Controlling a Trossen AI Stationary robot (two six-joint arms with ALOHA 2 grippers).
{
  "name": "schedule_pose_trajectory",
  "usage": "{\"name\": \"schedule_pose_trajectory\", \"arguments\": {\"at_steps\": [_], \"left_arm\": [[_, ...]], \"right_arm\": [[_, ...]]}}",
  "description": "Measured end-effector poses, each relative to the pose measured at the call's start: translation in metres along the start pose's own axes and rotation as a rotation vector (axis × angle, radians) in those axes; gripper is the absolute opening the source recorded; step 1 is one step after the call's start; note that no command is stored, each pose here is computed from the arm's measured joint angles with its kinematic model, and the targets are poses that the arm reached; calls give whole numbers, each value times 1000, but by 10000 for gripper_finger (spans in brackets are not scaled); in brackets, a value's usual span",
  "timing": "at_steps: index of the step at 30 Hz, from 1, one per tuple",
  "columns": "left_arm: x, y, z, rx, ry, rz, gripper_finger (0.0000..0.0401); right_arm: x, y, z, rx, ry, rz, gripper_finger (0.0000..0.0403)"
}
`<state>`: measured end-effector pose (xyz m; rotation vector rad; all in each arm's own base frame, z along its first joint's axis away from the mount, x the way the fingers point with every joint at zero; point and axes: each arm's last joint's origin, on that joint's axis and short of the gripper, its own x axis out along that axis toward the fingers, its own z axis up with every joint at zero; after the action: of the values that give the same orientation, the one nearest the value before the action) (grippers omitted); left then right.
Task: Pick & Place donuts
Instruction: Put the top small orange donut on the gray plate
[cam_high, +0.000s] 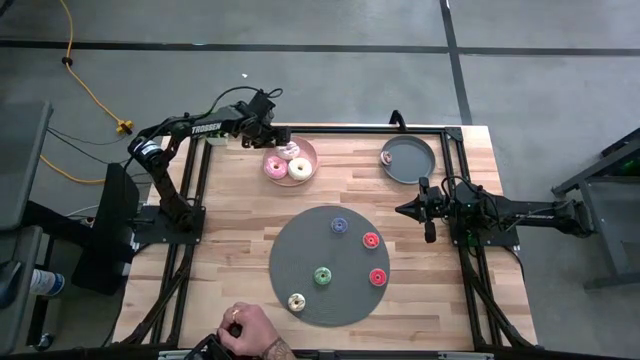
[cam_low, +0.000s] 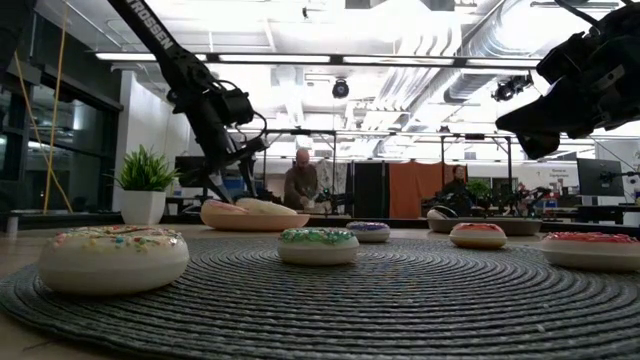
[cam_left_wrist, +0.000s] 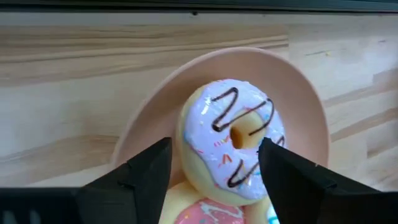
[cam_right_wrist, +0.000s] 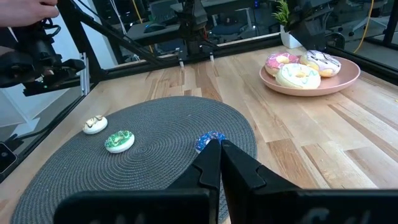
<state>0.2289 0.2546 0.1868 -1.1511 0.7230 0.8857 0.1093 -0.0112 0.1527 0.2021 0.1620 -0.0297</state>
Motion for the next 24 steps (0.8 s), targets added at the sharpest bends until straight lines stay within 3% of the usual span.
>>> {"name": "schedule_pose_trajectory", "arguments": {"at_steps": [7, 14, 24], "left_arm": [[-12, -4, 1, 16, -39, -14, 258], [-51, -14, -1, 58, -134, -62, 262], [-122, -49, -47, 212, -233, -156, 262]], "right_arm": [[0, 0, 0, 0, 0, 0, 1], [0, 0, 0, 0, 0, 0, 4], [0, 0, 0, 0, 0, 0, 6]]}}
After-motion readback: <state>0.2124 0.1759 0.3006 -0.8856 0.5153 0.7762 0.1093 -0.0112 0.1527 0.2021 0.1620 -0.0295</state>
